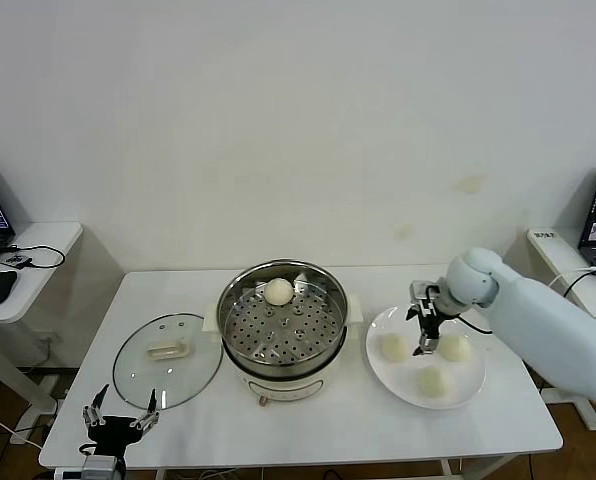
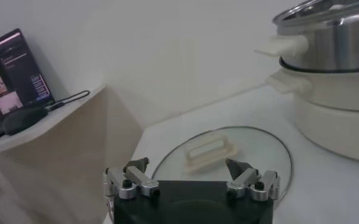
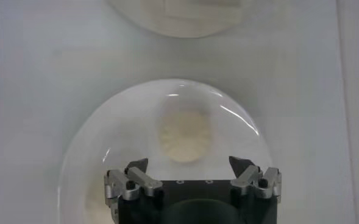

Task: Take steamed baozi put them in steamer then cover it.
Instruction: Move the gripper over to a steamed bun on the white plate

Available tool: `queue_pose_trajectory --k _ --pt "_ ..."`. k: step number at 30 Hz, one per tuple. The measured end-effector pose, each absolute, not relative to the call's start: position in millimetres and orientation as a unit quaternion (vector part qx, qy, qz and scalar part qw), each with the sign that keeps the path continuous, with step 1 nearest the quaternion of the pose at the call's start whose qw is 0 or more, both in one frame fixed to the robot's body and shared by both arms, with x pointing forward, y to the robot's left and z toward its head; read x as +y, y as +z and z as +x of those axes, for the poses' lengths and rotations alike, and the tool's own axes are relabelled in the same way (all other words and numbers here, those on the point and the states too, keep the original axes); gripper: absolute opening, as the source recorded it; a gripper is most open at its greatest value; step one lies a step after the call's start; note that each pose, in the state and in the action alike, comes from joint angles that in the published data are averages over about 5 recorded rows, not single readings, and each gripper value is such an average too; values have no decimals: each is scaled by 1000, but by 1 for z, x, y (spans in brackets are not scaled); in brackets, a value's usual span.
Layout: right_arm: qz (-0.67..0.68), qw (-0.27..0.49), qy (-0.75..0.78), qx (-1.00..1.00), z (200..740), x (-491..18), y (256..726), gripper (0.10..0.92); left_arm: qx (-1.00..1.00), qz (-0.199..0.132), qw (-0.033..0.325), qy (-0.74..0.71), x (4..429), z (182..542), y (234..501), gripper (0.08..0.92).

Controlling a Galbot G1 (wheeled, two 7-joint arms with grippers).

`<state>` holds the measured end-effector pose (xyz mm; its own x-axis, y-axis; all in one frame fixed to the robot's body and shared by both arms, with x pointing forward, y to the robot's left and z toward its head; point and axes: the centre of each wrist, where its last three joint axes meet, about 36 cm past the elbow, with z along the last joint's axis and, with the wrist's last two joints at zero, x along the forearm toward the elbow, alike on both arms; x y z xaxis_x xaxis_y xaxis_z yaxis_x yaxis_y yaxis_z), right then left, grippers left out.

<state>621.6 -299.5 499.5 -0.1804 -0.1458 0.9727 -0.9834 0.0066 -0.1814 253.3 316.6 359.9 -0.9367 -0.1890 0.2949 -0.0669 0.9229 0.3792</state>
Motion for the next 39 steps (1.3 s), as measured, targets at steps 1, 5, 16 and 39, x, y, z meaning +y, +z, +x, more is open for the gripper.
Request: queue_pose_trajectory --k 1,5,16,39 --pt "489 414 507 -576 622 -298 496 823 -966 66 166 -185 317 253 359 823" --pt "488 416 508 -575 626 -294 487 823 -966 67 169 -185 318 253 357 823" --pt "485 425 508 -571 632 -286 466 823 -965 68 172 -185 319 254 353 823" --pt "487 435 498 -571 639 -280 447 803 -965 69 175 -183 319 255 348 823"
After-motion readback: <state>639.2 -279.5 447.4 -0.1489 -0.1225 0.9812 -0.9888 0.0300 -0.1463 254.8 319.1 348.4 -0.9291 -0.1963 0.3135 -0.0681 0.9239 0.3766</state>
